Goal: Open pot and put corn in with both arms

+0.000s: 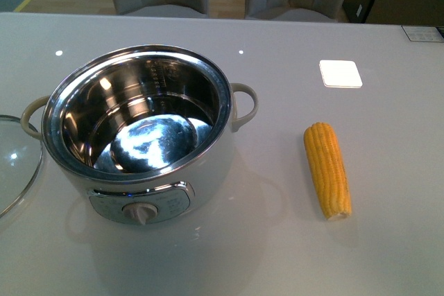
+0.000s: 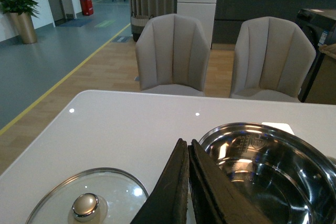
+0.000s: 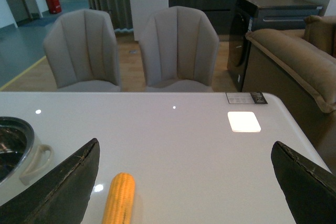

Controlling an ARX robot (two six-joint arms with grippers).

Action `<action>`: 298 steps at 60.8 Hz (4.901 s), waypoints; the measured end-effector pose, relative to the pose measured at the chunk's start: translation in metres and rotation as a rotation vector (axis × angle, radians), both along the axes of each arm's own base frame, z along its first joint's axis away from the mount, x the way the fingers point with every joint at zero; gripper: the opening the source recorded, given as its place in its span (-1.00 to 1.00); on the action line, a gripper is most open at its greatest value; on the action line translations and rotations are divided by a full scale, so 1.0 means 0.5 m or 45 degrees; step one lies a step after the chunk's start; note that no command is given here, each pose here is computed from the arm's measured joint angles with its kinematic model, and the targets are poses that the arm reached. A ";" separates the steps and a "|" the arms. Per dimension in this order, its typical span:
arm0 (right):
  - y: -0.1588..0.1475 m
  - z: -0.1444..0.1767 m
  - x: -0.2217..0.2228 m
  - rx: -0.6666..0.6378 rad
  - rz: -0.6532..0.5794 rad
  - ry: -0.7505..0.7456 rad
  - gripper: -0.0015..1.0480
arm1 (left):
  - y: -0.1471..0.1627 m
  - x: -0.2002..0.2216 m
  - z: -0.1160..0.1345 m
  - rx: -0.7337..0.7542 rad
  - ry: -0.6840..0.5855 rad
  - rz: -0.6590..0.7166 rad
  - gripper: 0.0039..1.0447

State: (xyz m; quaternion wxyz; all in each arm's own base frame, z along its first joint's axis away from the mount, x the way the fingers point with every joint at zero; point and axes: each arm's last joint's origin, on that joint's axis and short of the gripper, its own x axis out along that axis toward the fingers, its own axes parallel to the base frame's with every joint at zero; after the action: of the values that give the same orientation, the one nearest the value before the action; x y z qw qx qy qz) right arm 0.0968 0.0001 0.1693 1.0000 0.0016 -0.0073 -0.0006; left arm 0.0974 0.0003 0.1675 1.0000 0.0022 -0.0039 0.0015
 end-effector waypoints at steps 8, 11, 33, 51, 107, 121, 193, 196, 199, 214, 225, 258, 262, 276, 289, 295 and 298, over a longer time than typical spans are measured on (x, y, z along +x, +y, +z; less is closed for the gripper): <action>0.000 0.000 0.000 0.000 0.000 0.000 0.83 | 0.000 0.000 0.000 0.000 0.000 0.000 -0.94; 0.000 0.000 0.000 0.000 0.000 0.000 0.83 | 0.000 0.000 0.000 -0.002 0.000 0.000 -0.86; 0.000 0.000 0.000 0.000 0.000 0.000 0.83 | 0.000 0.000 0.000 -0.002 0.000 0.000 0.40; 0.003 -0.016 0.006 0.287 -0.122 0.921 0.83 | 0.000 0.000 0.000 -0.003 -0.001 0.000 0.88; 0.120 -0.134 0.364 -0.107 0.225 1.088 0.83 | 0.000 0.000 0.000 -0.003 -0.001 -0.001 0.88; 0.140 -0.185 0.409 -0.149 0.245 1.178 0.83 | 0.000 0.000 0.000 -0.003 -0.001 -0.001 0.88; 0.192 -0.297 0.446 -0.097 0.238 1.511 0.83 | 0.000 0.000 0.000 -0.003 -0.001 0.000 0.88; 0.192 -0.299 0.447 -0.097 0.236 1.520 0.83 | 0.000 0.000 0.000 -0.003 -0.001 -0.001 0.88; 0.191 -0.301 0.449 -0.091 0.237 1.527 0.83 | 0.000 0.000 0.000 -0.003 -0.001 -0.001 0.88; 0.192 -0.308 0.452 -0.073 0.256 1.557 0.83 | 0.000 0.000 0.000 -0.003 -0.001 -0.001 0.88; 0.191 -0.312 0.453 -0.065 0.248 1.567 0.83 | 0.000 0.000 0.000 -0.003 -0.001 -0.001 0.88; 0.191 -0.313 0.455 -0.073 0.220 1.574 0.73 | 0.000 0.000 0.000 -0.003 -0.001 -0.001 0.88; 0.191 -0.314 0.456 -0.077 0.216 1.575 0.68 | 0.000 0.000 0.000 -0.003 -0.001 -0.001 0.88; 0.190 -0.320 0.455 -0.083 0.211 1.587 0.39 | 0.000 0.000 0.000 -0.002 -0.001 -0.001 0.88; 0.193 -0.321 0.456 -0.089 0.212 1.582 0.04 | 0.000 0.000 0.000 -0.003 -0.001 -0.001 0.88; 0.196 -0.321 0.456 -0.098 0.216 1.579 -0.15 | 0.000 0.000 0.000 -0.003 -0.001 -0.001 0.88; 0.197 -0.321 0.456 -0.100 0.218 1.577 -0.19 | 0.000 0.000 0.000 -0.003 -0.001 -0.001 0.88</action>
State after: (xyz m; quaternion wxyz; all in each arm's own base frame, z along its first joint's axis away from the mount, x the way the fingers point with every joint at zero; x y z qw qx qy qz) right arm 0.3246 0.0986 0.0090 0.8146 -0.0350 0.5736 0.0791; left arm 0.0973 0.0002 0.1676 1.0000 0.0011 -0.0043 0.0013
